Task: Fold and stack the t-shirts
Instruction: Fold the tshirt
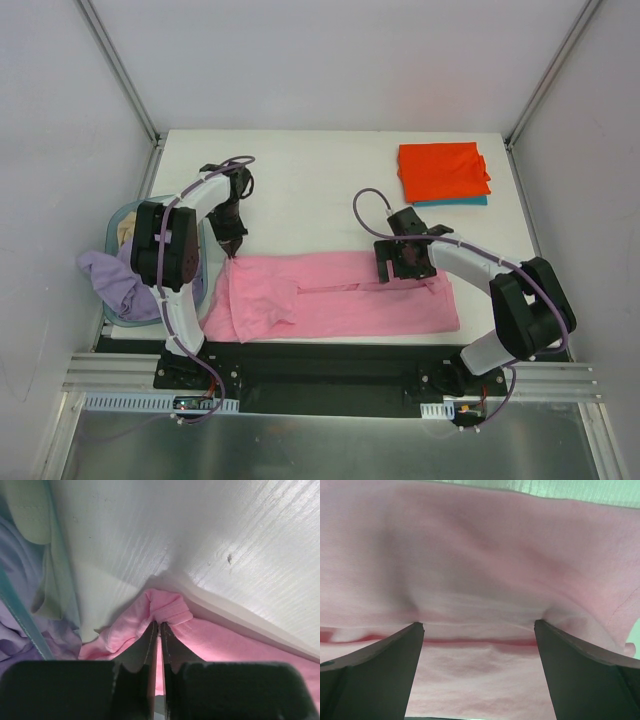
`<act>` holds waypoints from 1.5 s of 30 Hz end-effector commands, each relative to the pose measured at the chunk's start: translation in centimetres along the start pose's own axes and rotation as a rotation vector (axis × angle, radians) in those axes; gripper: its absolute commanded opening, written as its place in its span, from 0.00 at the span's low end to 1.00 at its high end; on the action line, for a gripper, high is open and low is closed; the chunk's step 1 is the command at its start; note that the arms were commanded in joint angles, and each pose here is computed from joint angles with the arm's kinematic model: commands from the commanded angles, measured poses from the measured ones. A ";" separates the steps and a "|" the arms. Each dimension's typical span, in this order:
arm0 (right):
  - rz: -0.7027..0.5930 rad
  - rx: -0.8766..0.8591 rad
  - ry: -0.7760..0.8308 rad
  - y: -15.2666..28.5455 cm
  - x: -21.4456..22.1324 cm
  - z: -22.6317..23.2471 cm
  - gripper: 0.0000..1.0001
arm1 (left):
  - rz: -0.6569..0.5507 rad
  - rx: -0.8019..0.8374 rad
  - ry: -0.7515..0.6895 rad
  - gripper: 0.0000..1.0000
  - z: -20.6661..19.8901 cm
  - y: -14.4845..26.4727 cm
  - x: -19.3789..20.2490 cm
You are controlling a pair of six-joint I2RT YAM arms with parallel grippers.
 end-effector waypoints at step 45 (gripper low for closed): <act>-0.116 -0.116 -0.419 5.9 -2.4 -6.3 0.97 | -0.261 0.429 -0.066 0.99 -4.0 11.7 2.9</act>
Point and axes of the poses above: each gripper's point midway between its finger pads, its own y axis back along the fingers, its own z axis along the line the jaws close on, x = y × z, the point moved 7 cm from there along y, back along the fingers, and after that the axes turned 7 degrees about -y, right-handed, at the moved point
